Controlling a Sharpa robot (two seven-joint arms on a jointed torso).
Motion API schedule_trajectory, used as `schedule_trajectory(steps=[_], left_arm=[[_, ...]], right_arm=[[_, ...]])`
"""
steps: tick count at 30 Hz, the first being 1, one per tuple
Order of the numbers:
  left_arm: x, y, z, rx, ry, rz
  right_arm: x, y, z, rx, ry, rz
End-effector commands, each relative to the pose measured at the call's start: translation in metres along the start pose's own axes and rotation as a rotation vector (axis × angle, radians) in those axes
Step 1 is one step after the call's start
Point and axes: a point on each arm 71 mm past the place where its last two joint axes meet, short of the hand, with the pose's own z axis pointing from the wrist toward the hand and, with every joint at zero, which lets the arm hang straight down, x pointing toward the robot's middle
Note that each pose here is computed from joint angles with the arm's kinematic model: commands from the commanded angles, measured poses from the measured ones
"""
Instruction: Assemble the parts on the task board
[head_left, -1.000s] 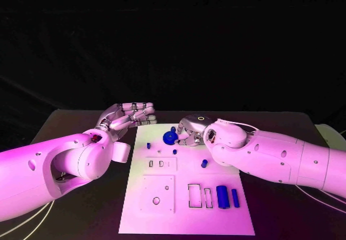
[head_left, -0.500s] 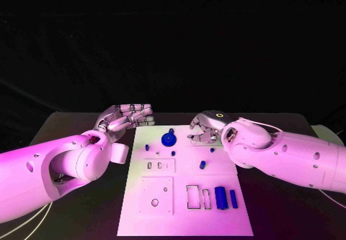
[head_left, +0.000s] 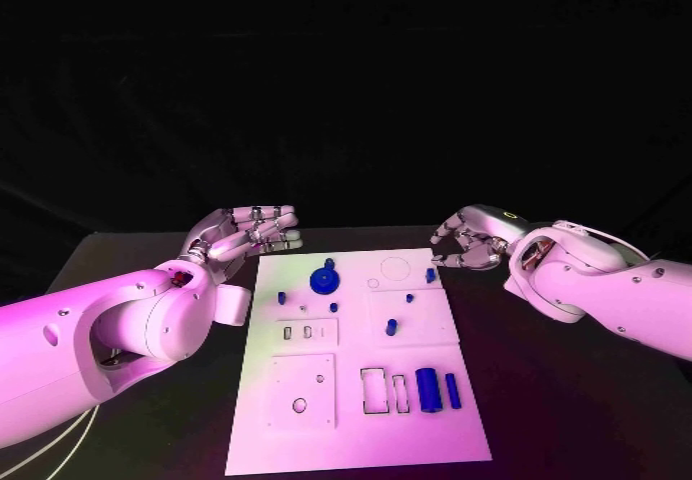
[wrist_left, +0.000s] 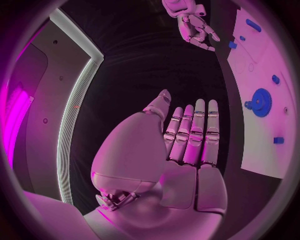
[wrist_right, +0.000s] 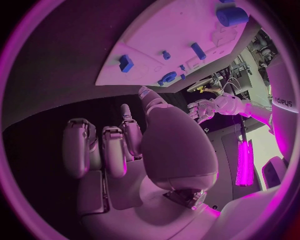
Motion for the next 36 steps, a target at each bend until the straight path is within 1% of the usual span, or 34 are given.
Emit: schedule_trajectory(steps=[1, 7, 20, 36], left_arm=[[0.0026, -0.0005, 0.0010, 0.006, 0.023, -0.012], [0.0021, -0.0001, 0.0016, 0.006, 0.023, -0.012], [-0.0018, 0.0000, 0.0017, 0.005, 0.013, -0.008], [-0.0022, 0.0002, 0.0019, 0.005, 0.013, -0.008]], right_arm=[[0.003, -0.008, -0.001, -0.022, 0.035, 0.061], [0.012, -0.018, -0.001, -0.003, 0.067, 0.072], [0.026, -0.020, 0.001, 0.007, 0.119, 0.082], [0.035, -0.019, 0.007, 0.016, 0.142, 0.083]])
